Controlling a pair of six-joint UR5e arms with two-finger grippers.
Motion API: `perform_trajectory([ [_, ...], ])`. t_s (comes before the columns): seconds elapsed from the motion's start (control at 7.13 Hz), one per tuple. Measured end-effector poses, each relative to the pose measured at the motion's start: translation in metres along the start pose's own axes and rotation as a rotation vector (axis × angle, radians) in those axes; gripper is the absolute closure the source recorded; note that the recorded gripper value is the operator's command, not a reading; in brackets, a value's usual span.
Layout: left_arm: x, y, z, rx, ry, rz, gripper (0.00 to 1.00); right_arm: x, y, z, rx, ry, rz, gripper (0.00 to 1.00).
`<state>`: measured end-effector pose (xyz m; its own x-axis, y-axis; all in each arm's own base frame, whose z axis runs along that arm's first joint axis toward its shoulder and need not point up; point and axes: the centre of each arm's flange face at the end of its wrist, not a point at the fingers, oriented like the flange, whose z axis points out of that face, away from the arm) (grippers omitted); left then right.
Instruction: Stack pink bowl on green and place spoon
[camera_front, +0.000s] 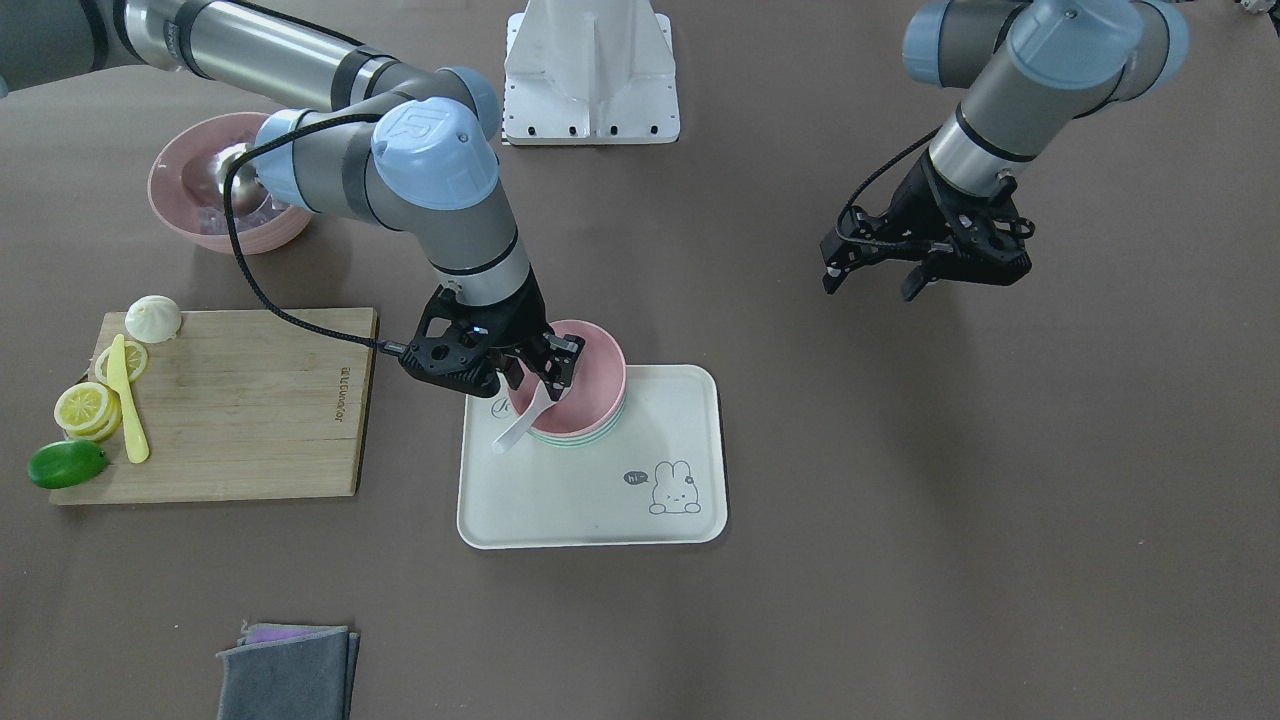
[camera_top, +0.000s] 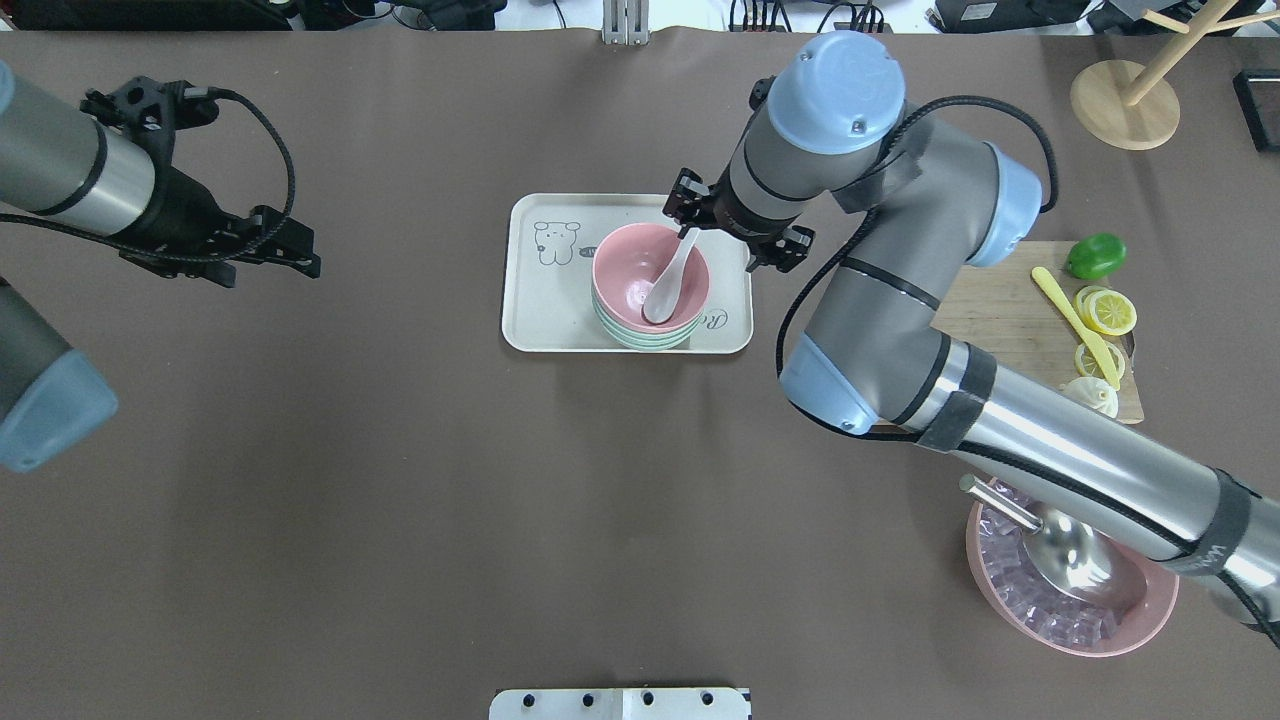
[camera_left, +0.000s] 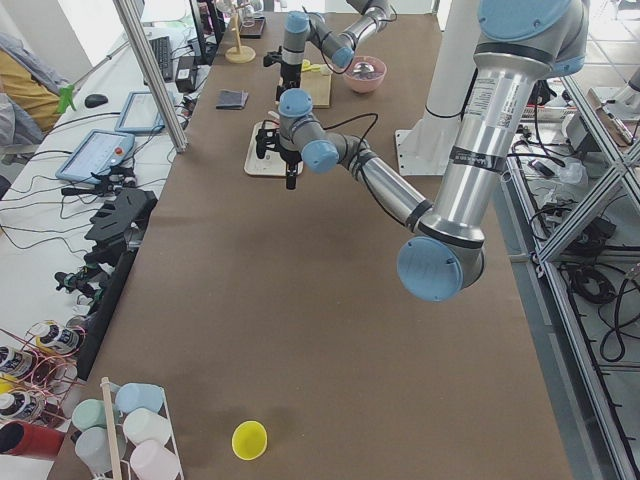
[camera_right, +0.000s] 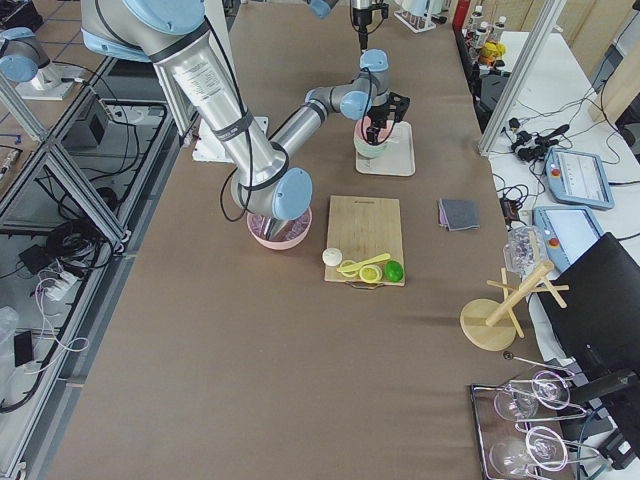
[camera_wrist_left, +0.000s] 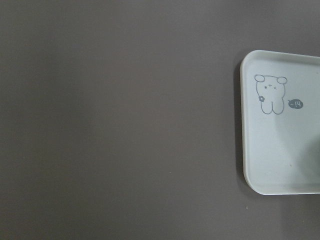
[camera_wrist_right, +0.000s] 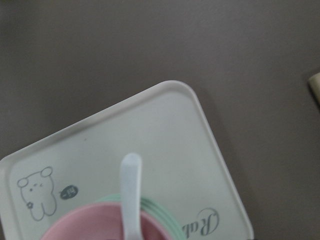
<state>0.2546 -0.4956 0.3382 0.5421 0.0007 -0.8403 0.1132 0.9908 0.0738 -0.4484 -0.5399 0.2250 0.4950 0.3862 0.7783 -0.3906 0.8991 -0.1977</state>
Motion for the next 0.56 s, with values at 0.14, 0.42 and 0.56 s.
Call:
perform_trajectory([
  [0.14, -0.053, -0.006, -0.019, -0.005, -0.016, 0.032, 0.02, 0.051, -0.035, -0.017, 0.013, 0.014, -0.033, 0.0],
  [0.42, -0.163, 0.008, -0.039, -0.029, -0.078, 0.133, 0.02, 0.183, -0.128, -0.055, -0.019, 0.067, -0.217, 0.0],
  [0.56, -0.21, 0.019, -0.044, -0.044, -0.111, 0.178, 0.02, 0.256, -0.171, -0.075, -0.045, 0.086, -0.307, 0.0],
])
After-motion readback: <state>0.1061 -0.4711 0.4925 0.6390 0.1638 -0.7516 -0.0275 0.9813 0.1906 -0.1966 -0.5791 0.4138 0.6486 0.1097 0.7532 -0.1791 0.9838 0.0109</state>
